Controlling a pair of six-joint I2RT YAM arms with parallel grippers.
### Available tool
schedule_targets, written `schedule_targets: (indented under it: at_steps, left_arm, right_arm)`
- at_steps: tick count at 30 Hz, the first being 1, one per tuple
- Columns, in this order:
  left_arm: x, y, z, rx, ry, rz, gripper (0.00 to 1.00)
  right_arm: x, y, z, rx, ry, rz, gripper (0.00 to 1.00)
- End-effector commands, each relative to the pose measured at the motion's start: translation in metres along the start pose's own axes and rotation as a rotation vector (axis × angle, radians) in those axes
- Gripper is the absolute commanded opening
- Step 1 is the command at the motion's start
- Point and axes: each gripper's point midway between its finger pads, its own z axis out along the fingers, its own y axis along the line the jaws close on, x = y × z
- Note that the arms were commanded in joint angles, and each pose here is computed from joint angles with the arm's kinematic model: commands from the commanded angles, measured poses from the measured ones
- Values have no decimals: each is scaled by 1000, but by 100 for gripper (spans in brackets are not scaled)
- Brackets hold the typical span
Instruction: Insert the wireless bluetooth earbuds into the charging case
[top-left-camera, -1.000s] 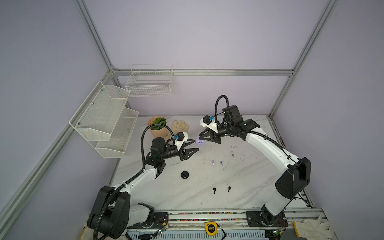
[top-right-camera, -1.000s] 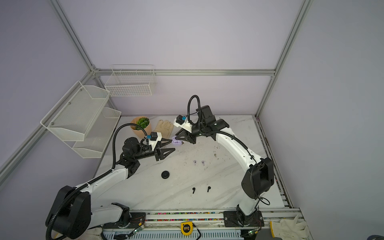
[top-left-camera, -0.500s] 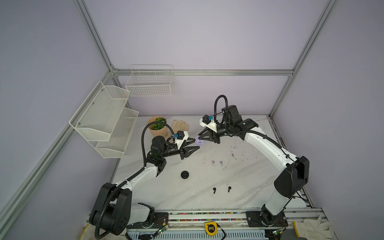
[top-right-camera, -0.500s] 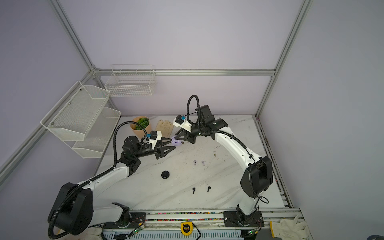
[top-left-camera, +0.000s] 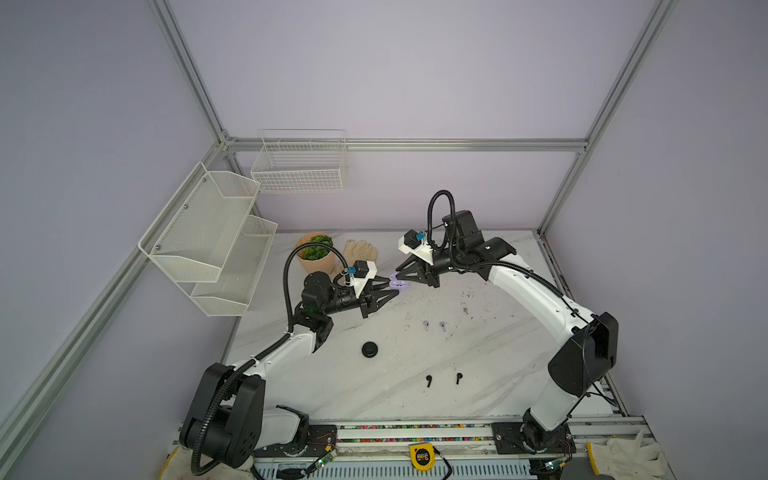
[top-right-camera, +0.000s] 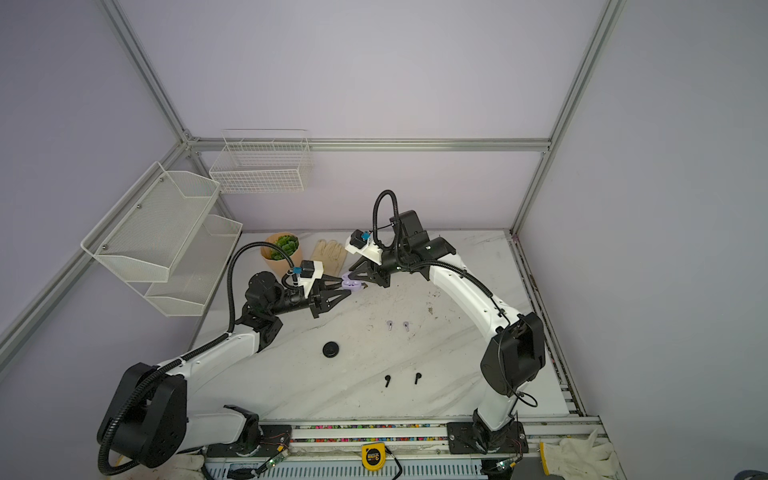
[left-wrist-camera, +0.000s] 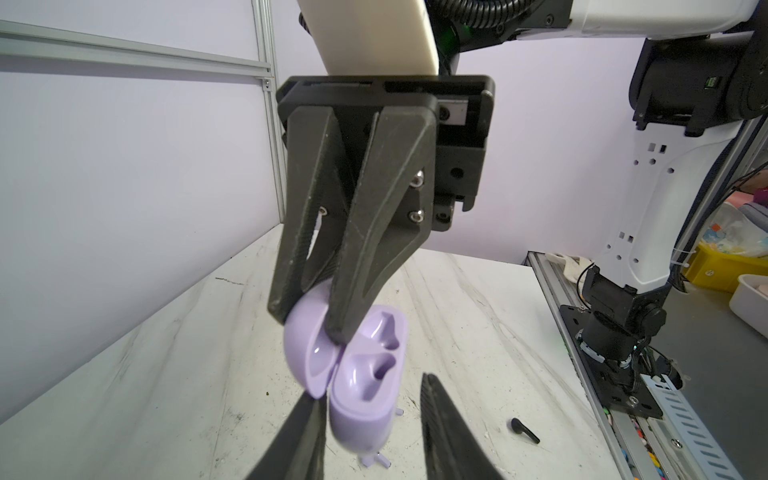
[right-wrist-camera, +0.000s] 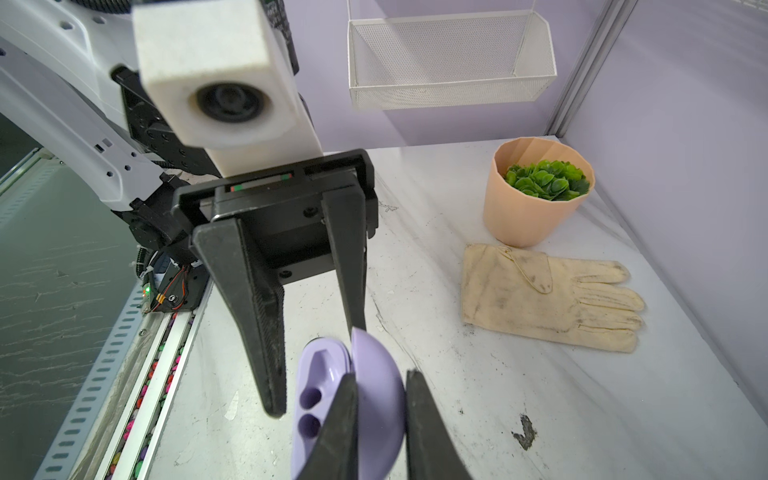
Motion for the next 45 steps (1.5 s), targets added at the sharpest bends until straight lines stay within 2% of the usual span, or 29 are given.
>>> schedule_targets:
  at_steps: [1,11,25,27,28,29,30,32,35,38,39,41,43,45]
  left_arm:
    - [-34,3,3,14,-63,70,37]
    - [-32,5,4,14,-66,56,37]
    - [-36,5,5,14,-75,65,20]
    - [-37,5,4,12,-77,69,19]
    - [-38,4,4,13,-79,71,18]
    - [-38,3,3,13,-79,72,16]
    - [-38,3,3,11,-77,73,15]
    - [-37,2,1,2,-74,79,14]
    - [-36,1,0,-6,-74,80,10]
    - [-36,0,-1,-4,-74,67,8]
    - [-36,-1,-2,-2,-74,63,8]
    - [-36,-4,-4,-9,-66,58,7]
    - [-35,-7,-8,-16,-64,63,6]
    - [-33,-10,-11,-23,-65,69,5]
  right_arm:
    - [-13,3,-2,-17,-30,-33,0]
    - [-13,3,-2,-14,-31,-34,0]
    - [-13,4,-2,-16,-37,-33,1]
    - [-14,4,-2,-17,-40,-34,9]
    - [-14,4,-2,-16,-40,-32,18]
    - [-13,4,-2,-13,-40,-23,33]
    - [-13,3,-3,-3,-37,-17,41]
    - [-19,5,-10,26,-42,-16,49]
    - [-42,10,-27,88,-118,-25,63]
    - [-70,17,-50,156,-215,-19,71]
    - [-76,16,-57,193,-249,17,75]
    - [-79,-1,-73,338,-313,181,80]
    - [-53,-15,-80,426,-308,432,81]
    - [-21,-16,-94,547,-263,592,81]
